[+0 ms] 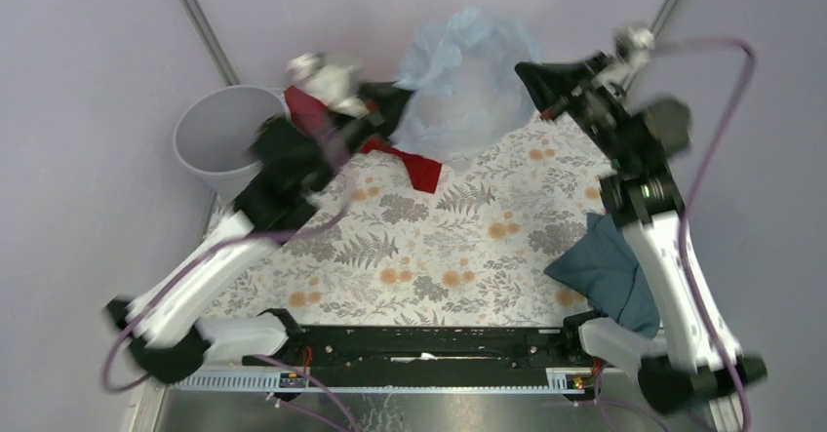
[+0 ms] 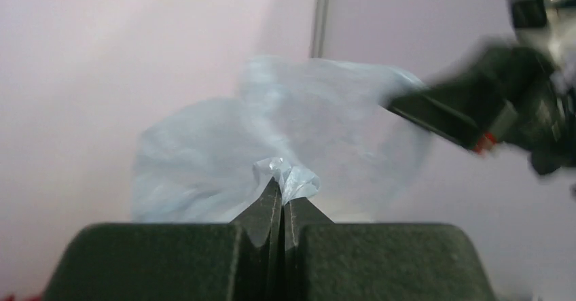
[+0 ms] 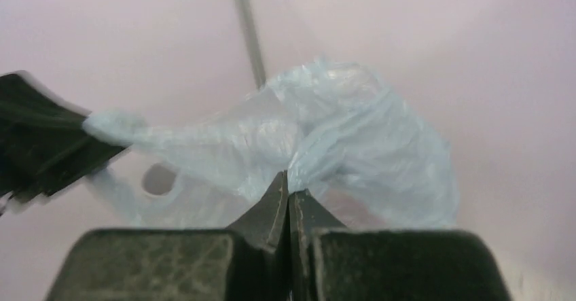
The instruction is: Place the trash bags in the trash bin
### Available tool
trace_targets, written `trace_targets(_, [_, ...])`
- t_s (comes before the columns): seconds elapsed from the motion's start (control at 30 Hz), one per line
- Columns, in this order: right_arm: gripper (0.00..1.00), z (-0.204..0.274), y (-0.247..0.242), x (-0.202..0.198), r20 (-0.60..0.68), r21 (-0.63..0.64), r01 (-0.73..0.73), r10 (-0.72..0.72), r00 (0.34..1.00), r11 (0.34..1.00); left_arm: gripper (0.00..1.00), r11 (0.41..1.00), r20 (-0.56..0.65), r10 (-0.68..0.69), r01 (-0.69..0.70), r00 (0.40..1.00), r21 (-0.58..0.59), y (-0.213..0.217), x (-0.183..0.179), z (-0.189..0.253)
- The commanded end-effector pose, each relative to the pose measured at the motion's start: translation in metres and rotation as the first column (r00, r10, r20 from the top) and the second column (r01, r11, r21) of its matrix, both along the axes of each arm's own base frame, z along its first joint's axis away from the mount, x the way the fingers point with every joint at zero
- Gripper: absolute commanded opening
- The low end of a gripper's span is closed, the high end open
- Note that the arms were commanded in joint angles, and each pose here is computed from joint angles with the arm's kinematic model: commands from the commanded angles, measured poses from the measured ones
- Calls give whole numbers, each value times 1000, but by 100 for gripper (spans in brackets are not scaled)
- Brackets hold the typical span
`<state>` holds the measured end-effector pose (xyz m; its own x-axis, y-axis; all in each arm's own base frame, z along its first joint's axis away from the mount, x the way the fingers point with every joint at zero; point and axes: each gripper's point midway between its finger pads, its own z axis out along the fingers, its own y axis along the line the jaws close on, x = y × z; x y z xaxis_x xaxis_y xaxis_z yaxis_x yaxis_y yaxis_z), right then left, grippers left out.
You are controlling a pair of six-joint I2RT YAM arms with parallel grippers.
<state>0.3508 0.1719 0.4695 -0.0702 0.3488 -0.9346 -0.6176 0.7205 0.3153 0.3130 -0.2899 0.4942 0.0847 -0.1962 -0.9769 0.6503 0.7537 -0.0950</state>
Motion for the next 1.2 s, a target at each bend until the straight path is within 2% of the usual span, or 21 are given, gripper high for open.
trace_targets(0.0, [0,-15,19,-55,227,-10,-188,186,956,982,0,954,136,181,-140,974,-266,60,-17,23])
trace_targets(0.07, [0,-88,18,-33,64,13,-147,146,987,989,0,920,-186,313,-346,931,-186,69,35,-77])
trace_targets(0.13, [0,-168,23,-23,-121,16,-159,160,980,987,0,924,-463,307,-377,831,-64,75,62,-178])
trace_targets(0.2, [0,-220,24,-25,-247,41,-163,168,954,986,0,943,-572,257,-331,779,-27,76,62,-230])
trace_targets(0.23, [0,-233,25,-26,-285,47,-160,166,944,986,0,952,-557,228,-302,799,-43,73,61,-231])
trace_targets(0.33, [0,-213,23,-17,-309,12,-146,142,940,989,0,974,-445,146,-207,884,-92,61,60,-172])
trace_targets(0.43, [0,-118,24,-8,-186,-25,-148,141,972,989,0,985,-259,1,-45,966,-167,43,47,-47])
trace_targets(0.47, [0,-80,23,-10,-133,-32,-140,135,982,990,0,975,-148,-70,36,987,-220,41,29,15])
trace_targets(0.53, [0,5,19,-29,15,-36,-137,138,990,990,0,944,14,-197,194,980,-267,38,-15,88])
trace_targets(0.6, [0,58,16,-61,134,-22,-172,173,976,985,0,907,189,-281,325,941,-268,39,-69,135])
trace_targets(0.67, [0,82,18,-93,236,-3,-238,232,944,971,0,884,292,-304,383,907,-269,45,-102,140])
trace_targets(0.73, [0,73,18,-104,270,20,-262,247,931,965,0,895,255,-240,315,937,-317,55,-96,113])
trace_targets(0.77, [0,57,16,-98,237,38,-244,229,944,969,0,912,172,-137,192,976,-361,65,-73,89])
trace_targets(0.8, [0,27,16,-82,159,52,-213,203,966,976,0,929,55,-79,93,995,-359,66,-52,50])
trace_targets(0.83, [0,-12,17,-64,48,56,-180,178,983,982,0,928,-125,59,-100,990,-358,77,-20,2])
trace_targets(0.87, [0,-56,18,-49,-66,48,-154,157,985,987,0,940,-260,126,-199,957,-278,78,-1,-52])
trace_targets(0.9, [0,-105,18,-38,-187,34,-134,138,973,990,0,954,-373,158,-240,914,-182,75,10,-106])
trace_targets(0.97, [0,-193,20,-33,-364,7,-132,125,923,991,0,980,-532,120,-185,838,-70,65,5,-190])
trace_targets(1.03, [0,-253,23,-45,-479,9,-173,157,864,985,0,991,-602,24,-100,798,-93,55,-16,-231])
trace_targets(1.1, [0,-272,26,-59,-519,21,-217,196,832,976,0,984,-621,-50,-69,782,-166,52,-31,-245])
trace_targets(1.17, [0,-255,27,-63,-495,28,-230,213,842,973,0,980,-629,-56,-76,776,-182,53,-34,-245])
